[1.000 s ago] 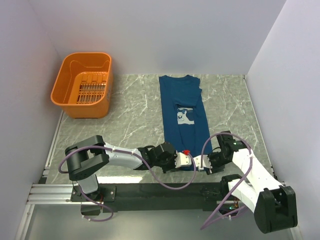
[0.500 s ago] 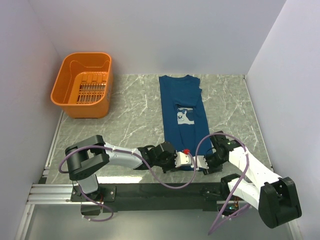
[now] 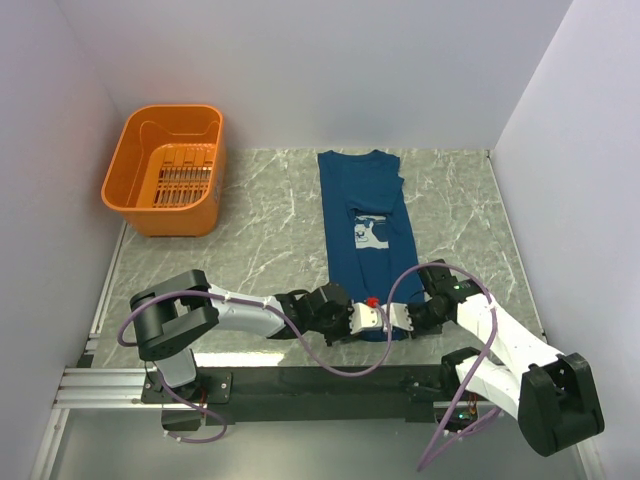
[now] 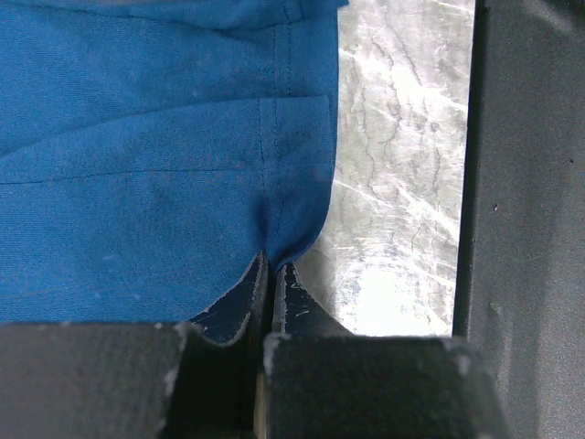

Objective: Fold and stack the t-shirts
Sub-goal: Fold the tshirt

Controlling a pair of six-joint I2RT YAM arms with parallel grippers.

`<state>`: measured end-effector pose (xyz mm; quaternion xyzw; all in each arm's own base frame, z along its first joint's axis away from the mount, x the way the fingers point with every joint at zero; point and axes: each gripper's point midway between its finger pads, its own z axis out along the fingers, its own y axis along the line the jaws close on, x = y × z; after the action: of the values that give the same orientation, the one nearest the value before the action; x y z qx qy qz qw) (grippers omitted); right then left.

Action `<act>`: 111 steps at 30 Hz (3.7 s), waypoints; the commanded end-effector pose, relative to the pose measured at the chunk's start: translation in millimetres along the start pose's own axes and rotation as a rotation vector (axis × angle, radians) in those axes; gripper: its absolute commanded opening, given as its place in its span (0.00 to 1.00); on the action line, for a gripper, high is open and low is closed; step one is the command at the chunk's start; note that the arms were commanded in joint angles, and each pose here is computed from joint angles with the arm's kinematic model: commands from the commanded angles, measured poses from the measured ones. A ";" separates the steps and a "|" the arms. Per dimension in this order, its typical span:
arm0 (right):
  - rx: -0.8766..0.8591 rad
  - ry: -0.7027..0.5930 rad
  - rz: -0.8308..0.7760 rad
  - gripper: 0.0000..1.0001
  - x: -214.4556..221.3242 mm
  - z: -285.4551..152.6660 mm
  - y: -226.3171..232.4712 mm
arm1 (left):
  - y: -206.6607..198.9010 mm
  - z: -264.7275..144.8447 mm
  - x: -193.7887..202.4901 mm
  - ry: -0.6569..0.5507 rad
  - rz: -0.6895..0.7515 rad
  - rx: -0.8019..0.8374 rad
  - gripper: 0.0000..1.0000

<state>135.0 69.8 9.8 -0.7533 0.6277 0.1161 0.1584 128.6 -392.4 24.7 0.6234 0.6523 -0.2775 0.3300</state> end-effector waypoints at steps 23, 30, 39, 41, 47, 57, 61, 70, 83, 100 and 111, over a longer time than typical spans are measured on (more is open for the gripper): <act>0.005 -0.282 0.079 0.00 -55.2 -45.7 -18.9 | 27.1 -32.0 -34.8 -0.126 -0.056 0.079 0.01; 0.075 -0.331 0.215 0.00 -57.9 -68.4 -67.1 | 66.9 -42.5 -46.8 -0.156 -0.082 0.059 0.01; 0.156 -0.339 0.374 0.00 -51.1 -84.1 -139.7 | 148.4 -45.1 -61.9 -0.171 -0.119 -0.009 0.01; 0.168 -0.342 0.404 0.00 -49.4 -87.0 -154.4 | 167.6 -46.5 -60.2 -0.166 -0.127 -0.034 0.01; 0.235 -0.329 0.446 0.00 -40.2 -96.3 -192.6 | 215.0 -47.7 -61.8 -0.161 -0.159 -0.102 0.01; 0.266 -0.316 0.508 0.00 -28.9 -100.1 -236.6 | 272.4 -45.4 -69.8 -0.176 -0.178 -0.193 0.01; 0.262 -0.310 0.533 0.00 -22.7 -96.8 -251.7 | 290.0 -43.4 -68.1 -0.177 -0.191 -0.224 0.01; 0.289 -0.313 0.580 0.00 -12.5 -92.7 -280.9 | 322.8 -43.7 -63.6 -0.189 -0.208 -0.291 0.01; 0.330 -0.321 0.668 0.00 -1.5 -82.1 -315.9 | 352.2 -38.5 -63.1 -0.187 -0.212 -0.352 0.01; 0.419 -0.327 0.758 0.00 8.9 -83.4 -357.9 | 390.8 -36.2 -57.3 -0.197 -0.247 -0.446 0.01; 0.589 -0.310 0.957 0.34 26.8 -88.0 -390.7 | 410.0 -43.1 -66.8 -0.232 -0.324 -0.523 0.36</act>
<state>482.7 82.3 89.1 -0.3516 0.8677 0.1471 0.3190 511.2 -369.9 85.3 0.4082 0.7599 -0.2219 0.4545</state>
